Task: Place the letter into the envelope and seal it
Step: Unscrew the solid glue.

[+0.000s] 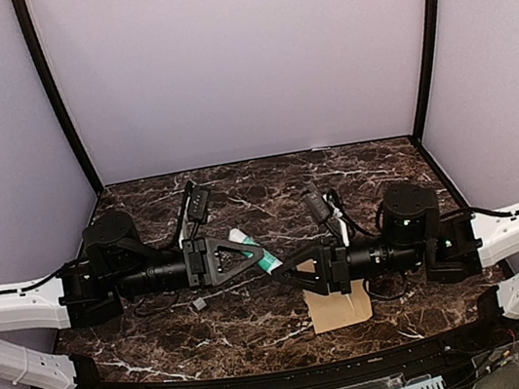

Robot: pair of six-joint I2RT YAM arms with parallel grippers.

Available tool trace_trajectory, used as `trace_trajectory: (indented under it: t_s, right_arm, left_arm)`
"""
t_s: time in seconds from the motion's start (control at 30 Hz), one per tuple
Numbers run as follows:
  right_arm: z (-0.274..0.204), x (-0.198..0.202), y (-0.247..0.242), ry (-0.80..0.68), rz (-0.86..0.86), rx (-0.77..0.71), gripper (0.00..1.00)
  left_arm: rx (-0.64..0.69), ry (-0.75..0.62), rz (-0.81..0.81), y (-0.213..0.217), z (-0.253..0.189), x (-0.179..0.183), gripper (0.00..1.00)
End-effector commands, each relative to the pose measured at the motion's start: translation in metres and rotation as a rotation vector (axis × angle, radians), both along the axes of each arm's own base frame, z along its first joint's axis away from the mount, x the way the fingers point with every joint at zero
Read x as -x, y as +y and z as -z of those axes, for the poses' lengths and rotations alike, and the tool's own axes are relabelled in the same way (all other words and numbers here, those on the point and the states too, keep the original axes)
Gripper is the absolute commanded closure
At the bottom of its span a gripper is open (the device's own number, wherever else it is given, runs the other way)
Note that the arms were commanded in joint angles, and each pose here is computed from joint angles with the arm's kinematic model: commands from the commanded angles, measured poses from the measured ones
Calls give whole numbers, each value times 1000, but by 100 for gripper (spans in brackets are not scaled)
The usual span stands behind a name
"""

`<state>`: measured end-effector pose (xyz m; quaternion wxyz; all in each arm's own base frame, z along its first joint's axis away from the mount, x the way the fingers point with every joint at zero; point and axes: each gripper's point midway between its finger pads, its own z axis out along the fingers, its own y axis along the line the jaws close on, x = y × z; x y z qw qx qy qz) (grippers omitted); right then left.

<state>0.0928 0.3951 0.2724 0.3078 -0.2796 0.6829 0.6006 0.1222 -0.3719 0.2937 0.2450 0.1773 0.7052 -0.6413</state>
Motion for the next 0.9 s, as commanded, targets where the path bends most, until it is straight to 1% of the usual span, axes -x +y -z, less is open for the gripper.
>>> trace_trajectory:
  t_s: [0.0, 0.27, 0.4, 0.63, 0.7, 0.8, 0.87]
  right_arm:
    - [-14, -1, -3, -12, 4, -59, 68]
    - [-19, -3, 0, -17, 1, -67, 73]
    - [-19, -1, 0, -11, -11, -73, 79]
    - [-31, 2, -3, 5, -21, -143, 88]
    - [-35, 3, -3, 29, -24, -172, 88]
    - [-35, -5, -5, 126, 16, -185, 94]
    - [-39, -6, -8, 189, 22, -230, 94]
  left_arm:
    - [53, -33, 17, -1, -23, 3, 100]
    - [56, -34, 29, 0, -24, 5, 100]
    - [56, -33, 33, -1, -23, 6, 100]
    - [58, -49, 64, -3, -23, 10, 100]
    - [62, -61, 78, -3, -25, 12, 100]
    - [79, -83, 110, -3, -31, 18, 100]
    - [108, -100, 143, -2, -39, 24, 100]
